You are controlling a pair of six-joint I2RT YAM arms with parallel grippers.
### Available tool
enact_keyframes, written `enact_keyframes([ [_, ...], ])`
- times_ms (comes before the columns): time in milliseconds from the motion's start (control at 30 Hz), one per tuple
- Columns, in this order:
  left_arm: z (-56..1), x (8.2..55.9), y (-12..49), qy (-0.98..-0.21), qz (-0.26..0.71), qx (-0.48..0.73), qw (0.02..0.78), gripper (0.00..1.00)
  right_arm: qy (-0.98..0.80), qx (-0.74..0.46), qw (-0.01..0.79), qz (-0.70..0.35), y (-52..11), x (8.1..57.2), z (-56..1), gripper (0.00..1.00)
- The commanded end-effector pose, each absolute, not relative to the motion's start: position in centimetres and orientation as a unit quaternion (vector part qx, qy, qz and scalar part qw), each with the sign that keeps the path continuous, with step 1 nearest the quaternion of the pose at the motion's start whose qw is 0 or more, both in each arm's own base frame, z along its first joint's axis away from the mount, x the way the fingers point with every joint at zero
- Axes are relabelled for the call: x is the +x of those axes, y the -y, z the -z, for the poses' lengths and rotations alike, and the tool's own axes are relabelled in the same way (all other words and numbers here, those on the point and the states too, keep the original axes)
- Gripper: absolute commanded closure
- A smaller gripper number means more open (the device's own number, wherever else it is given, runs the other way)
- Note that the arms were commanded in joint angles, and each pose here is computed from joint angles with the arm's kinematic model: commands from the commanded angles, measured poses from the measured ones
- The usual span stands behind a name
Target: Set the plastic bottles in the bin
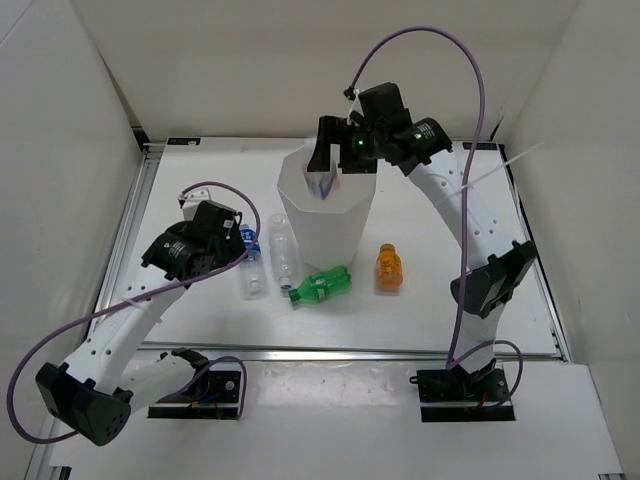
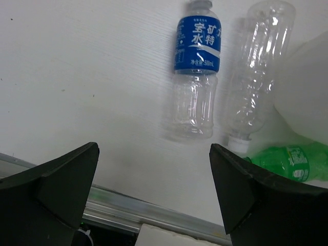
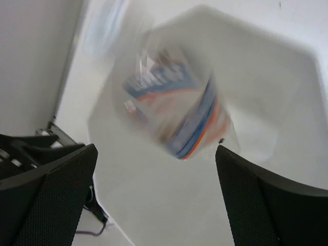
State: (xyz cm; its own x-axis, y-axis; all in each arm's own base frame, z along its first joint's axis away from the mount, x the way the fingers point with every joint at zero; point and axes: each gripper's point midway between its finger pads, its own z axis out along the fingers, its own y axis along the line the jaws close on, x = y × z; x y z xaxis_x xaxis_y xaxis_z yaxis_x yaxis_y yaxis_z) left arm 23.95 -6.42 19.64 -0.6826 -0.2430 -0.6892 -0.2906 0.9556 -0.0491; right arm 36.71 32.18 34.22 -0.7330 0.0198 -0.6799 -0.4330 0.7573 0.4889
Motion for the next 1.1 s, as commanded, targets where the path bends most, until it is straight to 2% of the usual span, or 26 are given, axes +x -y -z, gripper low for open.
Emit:
enact_keyframes([
  [0,-21.5,25.4,5.1,-0.899,-0.033,-0.178,0.399,0.00,-0.840,-0.118,0.417,-0.326,-29.7,34.9,-39.9,0.00],
  [100,-20.5,26.4,4.9,-0.894,-0.022,-0.196,0.402,0.00,-0.828,-0.108,0.452,-0.315,-27.9,34.0,-42.2,0.00],
  [267,-16.8,27.8,5.8,-0.911,0.035,-0.200,0.359,0.00,-0.810,-0.093,0.490,-0.308,-24.9,32.1,-45.2,0.00],
  [400,-14.9,29.3,8.1,-0.919,0.082,-0.179,0.342,0.00,-0.818,-0.103,0.488,-0.288,-23.6,31.5,-44.7,0.00],
  [700,-10.8,31.7,10.1,-0.934,0.093,-0.180,0.294,0.00,-0.826,-0.101,0.483,-0.275,-21.5,30.1,-44.4,0.00],
  [1000,-4.7,31.1,10.6,-0.957,0.072,-0.190,0.208,0.00,-0.831,-0.093,0.479,-0.266,-18.8,29.5,-43.9,0.00],
  [1067,-4.8,31.3,10.8,-0.958,0.075,-0.184,0.207,0.14,-0.831,-0.088,0.481,-0.266,-18.1,29.2,-44.0,0.00],
])
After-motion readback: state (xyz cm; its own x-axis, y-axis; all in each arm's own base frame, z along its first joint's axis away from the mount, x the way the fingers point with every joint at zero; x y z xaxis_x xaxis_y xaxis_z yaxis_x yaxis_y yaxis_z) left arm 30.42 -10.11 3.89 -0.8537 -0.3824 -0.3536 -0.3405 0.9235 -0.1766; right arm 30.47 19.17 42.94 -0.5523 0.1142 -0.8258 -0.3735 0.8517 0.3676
